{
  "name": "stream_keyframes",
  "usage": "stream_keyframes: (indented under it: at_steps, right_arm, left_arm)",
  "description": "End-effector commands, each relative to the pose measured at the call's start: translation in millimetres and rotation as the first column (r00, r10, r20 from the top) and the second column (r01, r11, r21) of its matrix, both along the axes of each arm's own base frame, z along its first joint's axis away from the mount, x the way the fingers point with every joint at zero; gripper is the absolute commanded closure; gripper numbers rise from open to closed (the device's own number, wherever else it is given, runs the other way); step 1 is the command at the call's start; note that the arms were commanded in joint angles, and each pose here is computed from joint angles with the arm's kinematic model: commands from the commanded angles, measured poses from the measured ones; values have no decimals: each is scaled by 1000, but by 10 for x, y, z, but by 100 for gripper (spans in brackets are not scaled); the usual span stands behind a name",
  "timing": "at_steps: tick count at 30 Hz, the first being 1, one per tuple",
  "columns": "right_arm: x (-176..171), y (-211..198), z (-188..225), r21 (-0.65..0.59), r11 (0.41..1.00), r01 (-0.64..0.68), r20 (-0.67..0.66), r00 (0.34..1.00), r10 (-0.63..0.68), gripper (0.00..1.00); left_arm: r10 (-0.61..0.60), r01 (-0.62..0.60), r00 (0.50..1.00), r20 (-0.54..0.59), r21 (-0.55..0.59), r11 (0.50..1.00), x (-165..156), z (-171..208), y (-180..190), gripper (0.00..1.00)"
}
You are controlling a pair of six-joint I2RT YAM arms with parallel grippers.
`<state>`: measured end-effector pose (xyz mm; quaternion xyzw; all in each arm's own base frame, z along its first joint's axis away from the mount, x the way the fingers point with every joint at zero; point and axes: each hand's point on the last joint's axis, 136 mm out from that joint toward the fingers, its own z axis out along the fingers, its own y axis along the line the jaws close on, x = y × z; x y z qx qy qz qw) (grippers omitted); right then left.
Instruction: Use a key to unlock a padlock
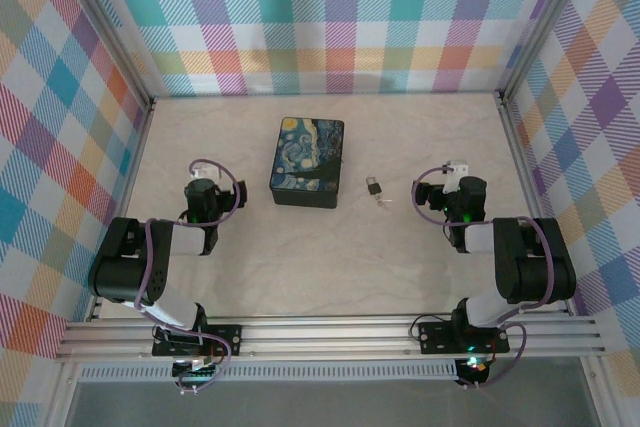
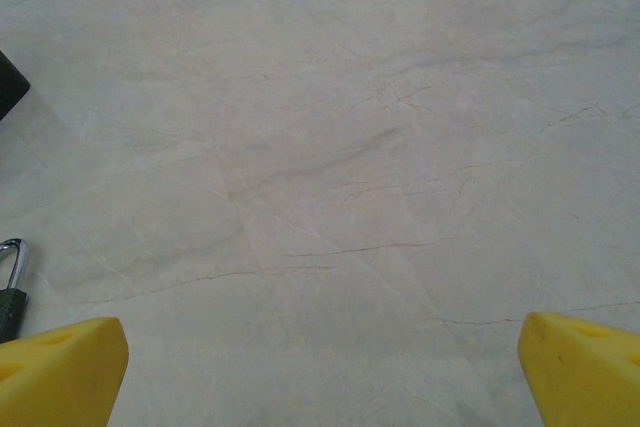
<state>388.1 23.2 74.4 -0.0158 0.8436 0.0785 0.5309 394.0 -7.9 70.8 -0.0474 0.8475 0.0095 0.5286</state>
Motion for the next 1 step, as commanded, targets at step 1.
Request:
stream_keyframes:
  at_steps: [1]
  right_arm:
    - [97,6,179,-13,1000,1,65,998,0,0]
  left_arm:
    - [-32,32,999,31,-6,999,43,72,-41,0]
